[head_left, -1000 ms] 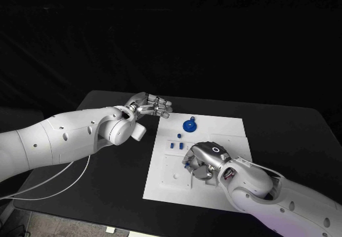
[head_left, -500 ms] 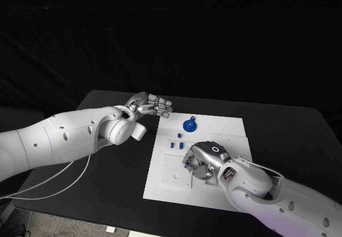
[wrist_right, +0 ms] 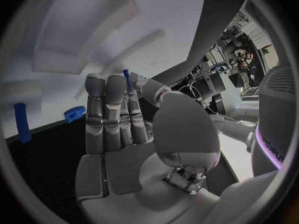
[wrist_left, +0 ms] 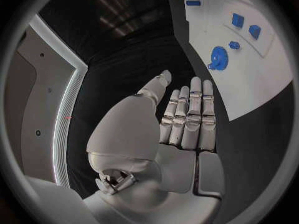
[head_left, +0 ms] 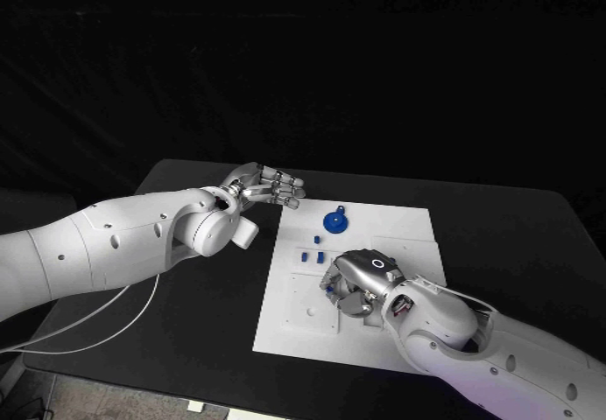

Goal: Assemble the parts on the task board

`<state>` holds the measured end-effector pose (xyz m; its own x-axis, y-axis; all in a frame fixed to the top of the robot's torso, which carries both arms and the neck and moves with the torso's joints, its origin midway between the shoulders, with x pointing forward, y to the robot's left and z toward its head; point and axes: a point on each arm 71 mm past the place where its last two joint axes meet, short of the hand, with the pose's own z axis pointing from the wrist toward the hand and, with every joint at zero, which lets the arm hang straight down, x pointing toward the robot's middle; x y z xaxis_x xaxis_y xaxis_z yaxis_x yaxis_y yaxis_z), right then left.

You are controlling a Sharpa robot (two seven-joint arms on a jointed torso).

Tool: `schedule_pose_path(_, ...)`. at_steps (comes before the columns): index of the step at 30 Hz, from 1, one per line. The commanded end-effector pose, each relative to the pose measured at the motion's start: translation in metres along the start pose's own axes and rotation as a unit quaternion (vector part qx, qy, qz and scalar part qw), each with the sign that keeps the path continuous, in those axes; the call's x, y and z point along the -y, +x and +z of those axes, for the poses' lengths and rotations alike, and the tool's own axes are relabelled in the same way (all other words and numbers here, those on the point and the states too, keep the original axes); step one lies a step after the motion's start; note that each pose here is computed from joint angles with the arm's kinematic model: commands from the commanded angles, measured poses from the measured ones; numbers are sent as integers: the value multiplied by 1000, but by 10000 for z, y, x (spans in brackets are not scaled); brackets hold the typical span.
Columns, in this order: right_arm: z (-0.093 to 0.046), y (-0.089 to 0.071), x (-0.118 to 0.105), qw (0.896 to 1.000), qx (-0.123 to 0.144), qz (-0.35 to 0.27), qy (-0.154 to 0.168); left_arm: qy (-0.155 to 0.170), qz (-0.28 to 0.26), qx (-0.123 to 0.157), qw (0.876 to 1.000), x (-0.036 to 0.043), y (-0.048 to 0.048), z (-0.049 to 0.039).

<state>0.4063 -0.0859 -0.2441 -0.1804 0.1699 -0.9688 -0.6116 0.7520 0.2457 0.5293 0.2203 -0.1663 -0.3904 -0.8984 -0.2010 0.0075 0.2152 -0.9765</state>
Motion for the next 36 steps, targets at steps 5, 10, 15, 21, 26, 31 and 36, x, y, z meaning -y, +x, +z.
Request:
schedule_pose_path(5, -2, 78, 18, 999, -31, -10, 9, 3, -4, -6, 1000, 15, 16, 2)
schedule_pose_path(10, -1, 84, 20, 999, -32, -10, 10, 3, -4, -6, 1000, 14, 12, 0)
schedule_pose_path(15, -2, 83, 20, 999, -30, -9, 10, 2, -4, -6, 1000, 13, 10, -2)
schedule_pose_path(21, -5, 78, 25, 1000, -26, -6, 10, 2, -4, -6, 1000, 12, 8, -3)
schedule_pose_path(26, -8, 57, 35, 1000, -11, 7, 10, 1, -4, -6, 1000, 11, 5, -4)
schedule_pose_path(31, -14, 30, 38, 1000, 7, 16, 8, 1, -4, -6, 1000, 10, 3, -4)
schedule_pose_path(36, -39, -10, 41, 999, 25, 27, 6, 1, -4, -5, 1000, 9, -5, -7)
